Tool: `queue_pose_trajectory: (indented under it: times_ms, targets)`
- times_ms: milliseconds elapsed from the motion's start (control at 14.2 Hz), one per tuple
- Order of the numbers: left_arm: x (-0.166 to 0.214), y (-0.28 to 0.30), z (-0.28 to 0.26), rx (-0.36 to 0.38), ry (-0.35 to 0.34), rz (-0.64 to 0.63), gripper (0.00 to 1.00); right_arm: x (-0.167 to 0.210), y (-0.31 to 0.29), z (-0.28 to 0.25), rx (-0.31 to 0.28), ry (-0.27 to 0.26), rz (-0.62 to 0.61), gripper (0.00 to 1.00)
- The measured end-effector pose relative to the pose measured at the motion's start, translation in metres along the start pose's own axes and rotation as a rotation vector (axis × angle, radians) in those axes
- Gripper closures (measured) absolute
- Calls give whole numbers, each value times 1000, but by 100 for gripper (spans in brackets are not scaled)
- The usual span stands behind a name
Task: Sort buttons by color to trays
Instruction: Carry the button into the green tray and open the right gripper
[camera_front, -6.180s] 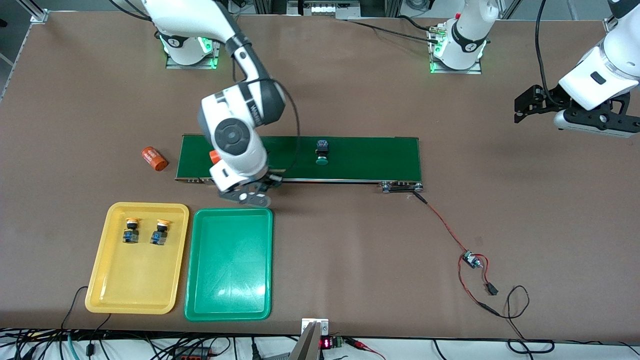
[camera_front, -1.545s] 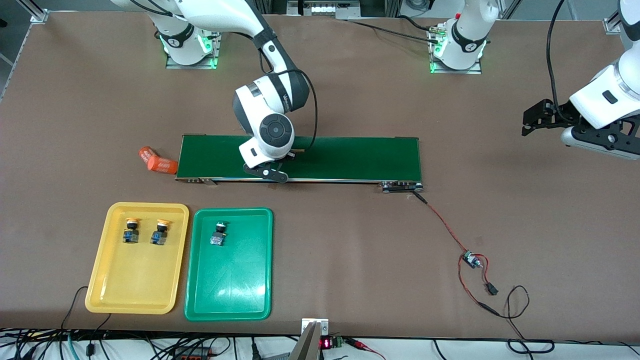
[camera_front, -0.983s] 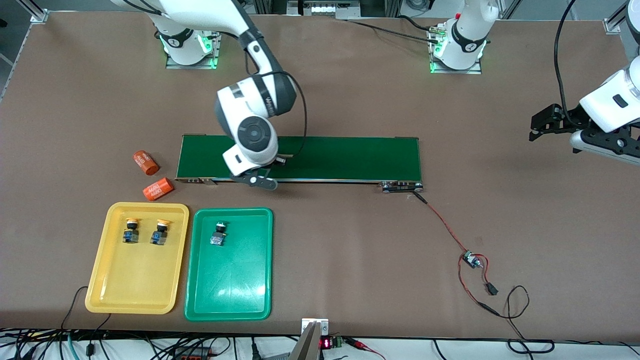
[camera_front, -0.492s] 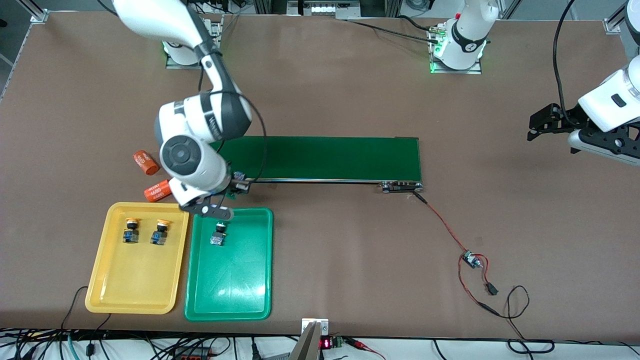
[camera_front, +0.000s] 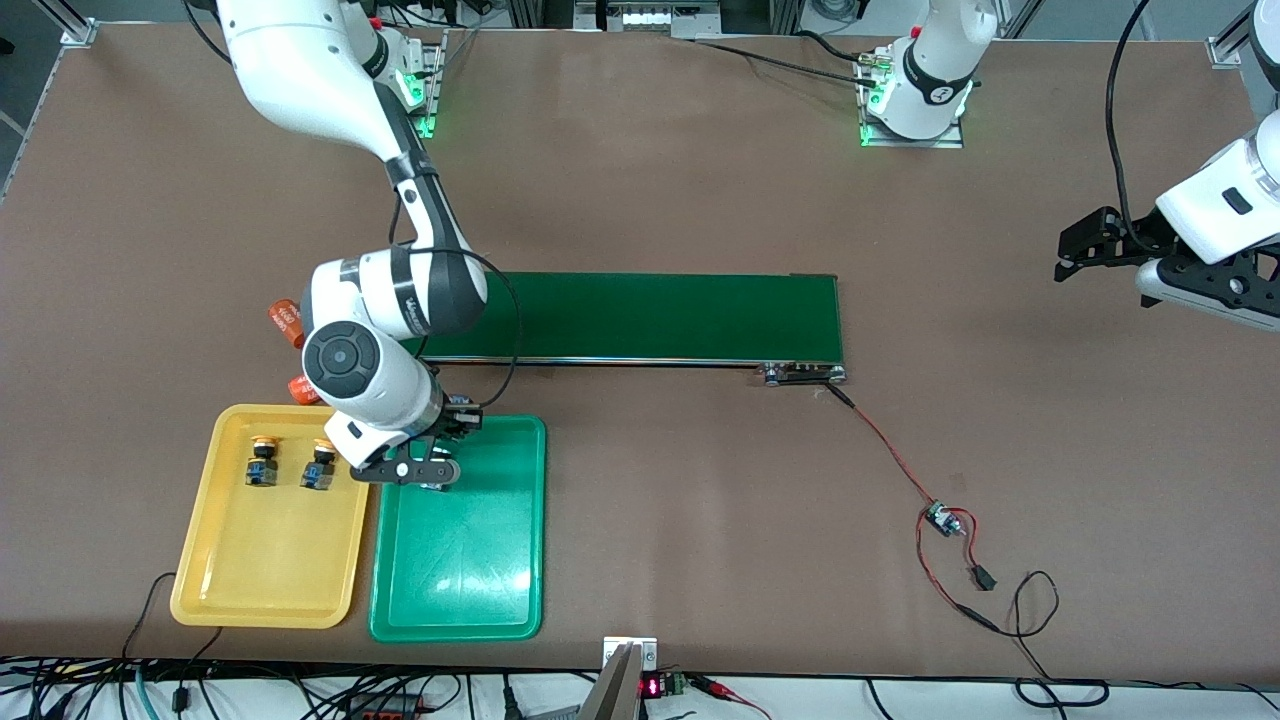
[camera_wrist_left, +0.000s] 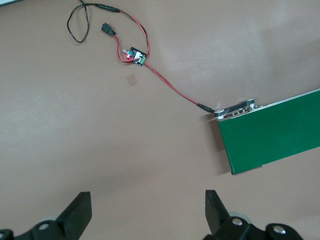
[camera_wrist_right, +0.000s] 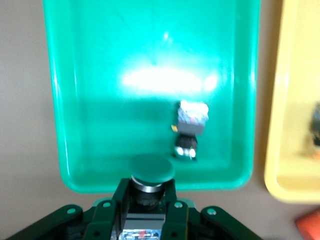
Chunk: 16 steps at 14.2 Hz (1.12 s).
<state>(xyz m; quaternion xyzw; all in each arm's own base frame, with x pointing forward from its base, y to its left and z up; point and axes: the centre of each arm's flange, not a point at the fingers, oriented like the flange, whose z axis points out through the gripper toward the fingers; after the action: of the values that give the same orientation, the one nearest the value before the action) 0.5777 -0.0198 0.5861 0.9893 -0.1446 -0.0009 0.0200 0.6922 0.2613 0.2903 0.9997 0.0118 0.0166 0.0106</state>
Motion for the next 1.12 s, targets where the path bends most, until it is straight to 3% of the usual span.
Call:
queue_pose_trajectory:
  times_ms: [421,702,913,983,1124]
  targets:
    - [-1,-2,0,0,0,-3,0,19,-15,38,-13,62,-63,68]
    - [-6,-23,3,-1,-11,-41,0,21,-18,82,-32,65,-76,68]
    - [-17,-43,12,-19,-77,-79,0,21,-22,88,-28,64,-81,67]
    - [-23,-47,11,-18,-106,-88,0,19,-27,88,-14,60,-82,62]
    - [-33,-72,-8,-5,-86,-134,0,18,-34,85,32,46,-60,48]
